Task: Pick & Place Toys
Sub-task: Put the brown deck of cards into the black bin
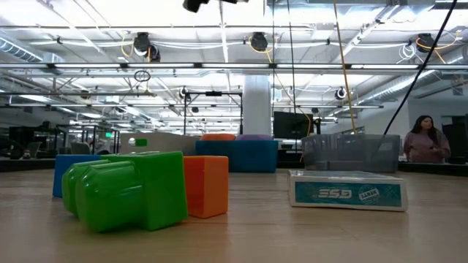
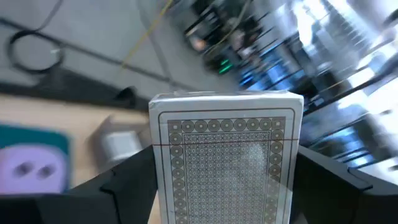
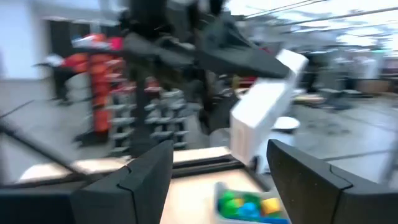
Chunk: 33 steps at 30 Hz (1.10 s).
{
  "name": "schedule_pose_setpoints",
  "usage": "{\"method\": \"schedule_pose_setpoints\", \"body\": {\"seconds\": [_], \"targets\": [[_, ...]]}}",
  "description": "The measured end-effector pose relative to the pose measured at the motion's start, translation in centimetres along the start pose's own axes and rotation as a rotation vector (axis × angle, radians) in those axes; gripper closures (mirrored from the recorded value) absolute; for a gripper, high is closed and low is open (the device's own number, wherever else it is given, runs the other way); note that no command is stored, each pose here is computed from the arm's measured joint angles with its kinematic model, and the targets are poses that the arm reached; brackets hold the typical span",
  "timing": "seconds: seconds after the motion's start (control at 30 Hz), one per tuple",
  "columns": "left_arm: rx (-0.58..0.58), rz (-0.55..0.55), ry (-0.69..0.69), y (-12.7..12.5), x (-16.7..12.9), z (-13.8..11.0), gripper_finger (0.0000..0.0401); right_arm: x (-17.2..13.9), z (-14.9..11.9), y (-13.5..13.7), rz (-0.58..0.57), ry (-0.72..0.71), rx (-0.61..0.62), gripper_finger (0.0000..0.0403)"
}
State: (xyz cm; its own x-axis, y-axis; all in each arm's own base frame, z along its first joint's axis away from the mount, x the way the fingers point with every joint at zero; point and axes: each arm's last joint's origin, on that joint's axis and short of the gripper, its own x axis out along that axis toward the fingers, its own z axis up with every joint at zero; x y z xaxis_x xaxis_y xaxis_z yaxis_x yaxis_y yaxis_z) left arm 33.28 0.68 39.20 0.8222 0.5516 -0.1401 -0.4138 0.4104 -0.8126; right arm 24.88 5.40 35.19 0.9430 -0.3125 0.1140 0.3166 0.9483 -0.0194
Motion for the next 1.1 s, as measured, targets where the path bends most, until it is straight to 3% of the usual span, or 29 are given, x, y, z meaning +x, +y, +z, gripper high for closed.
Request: {"method": "schedule_pose_setpoints", "body": {"seconds": [0.17,0.57,0.8,1.1], "targets": [[-0.025,-0.082,-0.049,-0.4,1.1,0.8,0.0086,0.0,0.5,-0.2,-0.167,-0.044,0.020,0.0151],[-0.115,-0.268,-0.035,0.2,5.5,0.1,0.0085,1.1,-0.1,0.3,-0.302,-0.083,0.036,0.0152],[-0.124,-0.278,-0.013,0.5,5.9,-0.1,0.0085,1.4,-0.1,-0.2,-0.447,-0.075,-0.001,0.0151],[-0.142,-0.304,-0.023,0.4,6.0,0.2,0.0084,2.0,-0.3,-1.4,-0.496,-0.088,0.046,0.0151]]}}
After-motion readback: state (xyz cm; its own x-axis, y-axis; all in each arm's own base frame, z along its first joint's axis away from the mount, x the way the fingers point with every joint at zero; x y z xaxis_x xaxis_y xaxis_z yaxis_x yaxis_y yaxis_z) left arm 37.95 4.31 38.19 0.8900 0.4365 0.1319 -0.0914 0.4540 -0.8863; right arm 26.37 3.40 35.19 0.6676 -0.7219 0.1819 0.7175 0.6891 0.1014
